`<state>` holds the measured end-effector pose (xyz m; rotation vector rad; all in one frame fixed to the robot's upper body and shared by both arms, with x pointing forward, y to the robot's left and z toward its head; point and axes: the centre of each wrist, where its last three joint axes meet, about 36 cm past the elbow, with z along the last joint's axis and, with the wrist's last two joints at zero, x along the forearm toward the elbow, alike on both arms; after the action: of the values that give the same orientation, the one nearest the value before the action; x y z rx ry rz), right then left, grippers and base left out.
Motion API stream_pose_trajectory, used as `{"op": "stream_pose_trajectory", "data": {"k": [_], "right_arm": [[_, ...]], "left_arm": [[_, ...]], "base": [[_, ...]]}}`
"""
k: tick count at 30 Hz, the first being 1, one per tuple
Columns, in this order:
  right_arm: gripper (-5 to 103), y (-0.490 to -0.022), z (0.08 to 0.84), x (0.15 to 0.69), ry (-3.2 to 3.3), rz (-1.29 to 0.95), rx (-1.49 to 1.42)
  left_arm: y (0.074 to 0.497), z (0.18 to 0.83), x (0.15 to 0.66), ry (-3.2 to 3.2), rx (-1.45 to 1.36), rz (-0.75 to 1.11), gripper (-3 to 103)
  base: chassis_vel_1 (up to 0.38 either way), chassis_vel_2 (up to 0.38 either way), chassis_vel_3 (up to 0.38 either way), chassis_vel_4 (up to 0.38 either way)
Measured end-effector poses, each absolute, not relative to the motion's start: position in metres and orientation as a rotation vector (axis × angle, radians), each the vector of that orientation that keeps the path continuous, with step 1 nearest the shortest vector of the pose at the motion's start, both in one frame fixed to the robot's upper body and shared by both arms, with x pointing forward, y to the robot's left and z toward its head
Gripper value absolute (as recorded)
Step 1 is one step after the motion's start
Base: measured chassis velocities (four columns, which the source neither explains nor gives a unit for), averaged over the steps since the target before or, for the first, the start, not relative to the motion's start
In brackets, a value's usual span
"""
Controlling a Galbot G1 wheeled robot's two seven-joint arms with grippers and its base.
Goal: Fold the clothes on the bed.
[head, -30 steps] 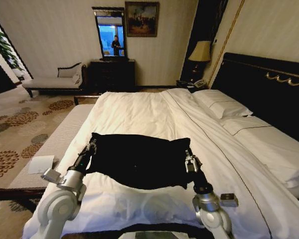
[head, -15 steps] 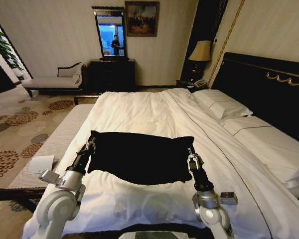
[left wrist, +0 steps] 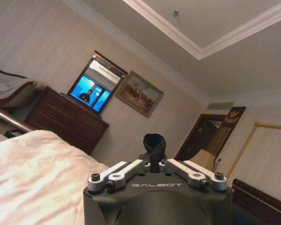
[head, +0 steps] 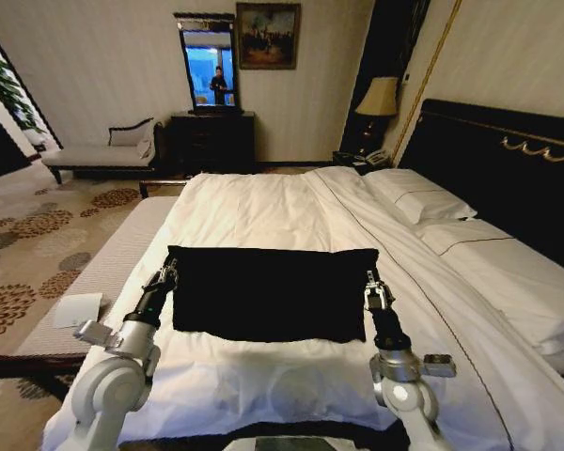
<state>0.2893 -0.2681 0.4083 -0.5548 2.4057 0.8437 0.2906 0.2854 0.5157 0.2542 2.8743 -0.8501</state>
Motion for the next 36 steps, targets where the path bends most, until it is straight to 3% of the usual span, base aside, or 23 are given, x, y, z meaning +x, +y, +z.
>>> {"op": "stream_pose_trajectory", "data": {"k": [8,13,19,24,28,36], "right_arm": [[2,-0.245,0.404,0.255,2.614,0.819,-0.33],[2,-0.233,0.44,0.208,2.794,0.685,-0.143],[2,-0.23,0.496,0.202,2.878,0.829,0.029],[2,-0.241,0.463,0.254,3.015,0.946,0.1],[2,-0.247,0.379,0.325,3.159,1.01,0.101],[2,-0.248,0.299,0.405,3.225,0.991,0.084]], "left_arm": [[0.282,0.51,0.279,2.912,0.211,-0.776,2],[0.28,0.526,0.237,3.003,0.151,-0.598,2],[0.287,0.534,0.237,3.123,0.04,-0.507,2],[0.277,0.528,0.279,3.139,0.091,-0.481,2],[0.27,0.431,0.362,3.325,0.062,-0.502,2],[0.252,0.335,0.453,3.396,0.083,-0.672,2]], "base": [[0.0,0.0,0.0,0.0],[0.0,0.0,0.0,0.0],[0.0,0.0,0.0,0.0],[0.0,0.0,0.0,0.0],[0.0,0.0,0.0,0.0],[0.0,0.0,0.0,0.0]]}}
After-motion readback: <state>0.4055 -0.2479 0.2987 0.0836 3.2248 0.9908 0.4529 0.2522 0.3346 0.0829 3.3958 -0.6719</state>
